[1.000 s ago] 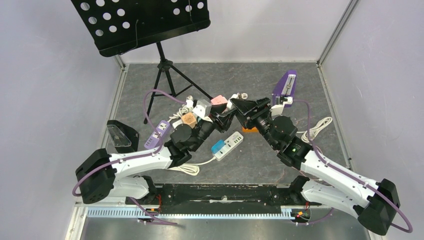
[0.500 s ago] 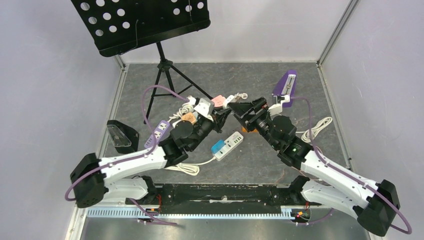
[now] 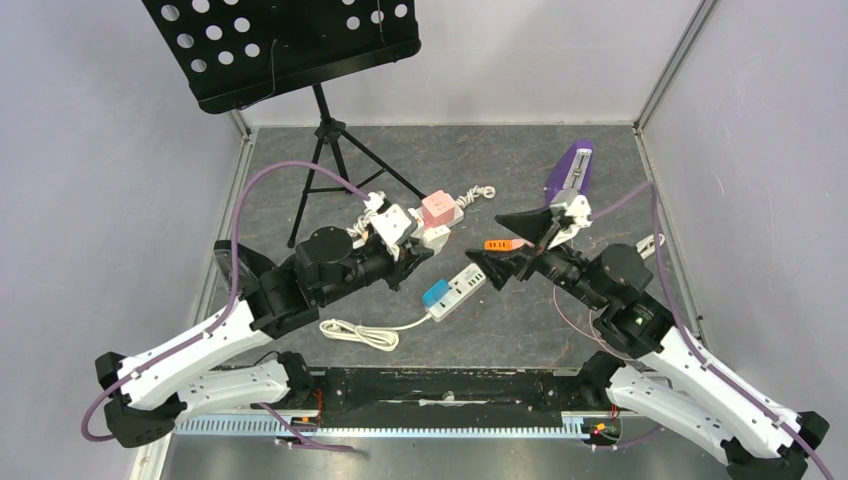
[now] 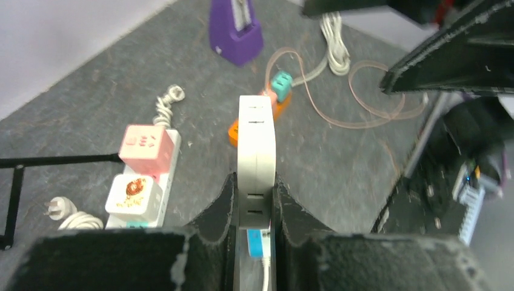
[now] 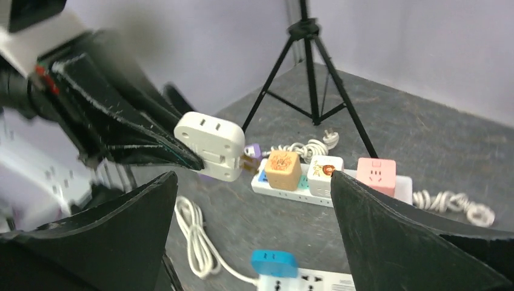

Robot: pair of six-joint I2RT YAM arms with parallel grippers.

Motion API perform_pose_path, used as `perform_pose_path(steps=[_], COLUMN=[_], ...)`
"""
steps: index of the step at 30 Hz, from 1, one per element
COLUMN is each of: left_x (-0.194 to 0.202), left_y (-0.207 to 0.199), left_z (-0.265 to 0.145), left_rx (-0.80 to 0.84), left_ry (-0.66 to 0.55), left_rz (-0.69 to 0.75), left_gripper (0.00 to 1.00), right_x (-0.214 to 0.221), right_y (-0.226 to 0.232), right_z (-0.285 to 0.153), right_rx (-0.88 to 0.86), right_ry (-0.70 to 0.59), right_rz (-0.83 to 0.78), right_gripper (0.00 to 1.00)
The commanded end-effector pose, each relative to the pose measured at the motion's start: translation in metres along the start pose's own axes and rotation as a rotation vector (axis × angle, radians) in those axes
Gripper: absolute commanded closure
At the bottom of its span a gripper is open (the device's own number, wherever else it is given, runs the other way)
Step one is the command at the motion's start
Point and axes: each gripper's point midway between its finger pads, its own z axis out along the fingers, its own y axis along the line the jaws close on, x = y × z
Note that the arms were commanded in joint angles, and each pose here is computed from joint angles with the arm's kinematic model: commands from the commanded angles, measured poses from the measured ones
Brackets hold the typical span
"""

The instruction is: Insert the plug

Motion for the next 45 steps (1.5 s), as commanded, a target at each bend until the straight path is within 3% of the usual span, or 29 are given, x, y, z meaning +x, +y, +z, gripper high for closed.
perform_pose_path(steps=[1,6,13,26,29,33,35,38,39,41,43,45], left_x=[0.019,0.028,0.032,0.018,0.017,0.018,0.017,0.016,0.015,0.015,0.016,0.017], left_y=[-0.028,-0.039,-0.051,-0.063,-0.065,-0.066,-0.066,-0.068,-0.068,-0.067,-0.067,-0.066], left_z=[-0.031,-0.048,-0.06,-0.065,-0.066,-0.068,-0.069,-0.072,-0.073,-0.073,-0.073,-0.073], left_rx=[0.222,0.321,0.405,0.469,0.478,0.487,0.489,0.5,0.501,0.501,0.497,0.497], left_ry=[0.15,0.21,0.235,0.194,0.193,0.192,0.186,0.179,0.177,0.177,0.181,0.187], left_rz=[0.146,0.19,0.195,0.173,0.168,0.169,0.172,0.174,0.176,0.179,0.18,0.182], left_gripper=[0.98,0.98,0.98,0.98,0.98,0.98,0.98,0.98,0.98,0.98,0.98,0.98], right_x=[0.021,0.027,0.053,0.075,0.079,0.079,0.08,0.079,0.078,0.075,0.073,0.071], right_y=[0.031,0.046,0.086,0.087,0.088,0.087,0.086,0.084,0.084,0.086,0.089,0.091], right_z=[0.001,0.007,-0.01,0.002,0.007,0.01,0.009,0.007,0.006,0.006,0.004,0.003], right_rx=[-0.283,-0.426,-0.755,-0.773,-0.775,-0.76,-0.753,-0.746,-0.744,-0.747,-0.765,-0.776], right_ry=[0.16,0.2,0.275,0.345,0.358,0.367,0.37,0.368,0.366,0.36,0.356,0.351], right_rz=[-0.358,-0.463,-0.428,-0.4,-0.399,-0.402,-0.407,-0.422,-0.426,-0.426,-0.42,-0.418], right_gripper=[0.02,0.07,0.15,0.42,0.56,0.93,1.0,1.0,0.94,0.62,0.38,0.29])
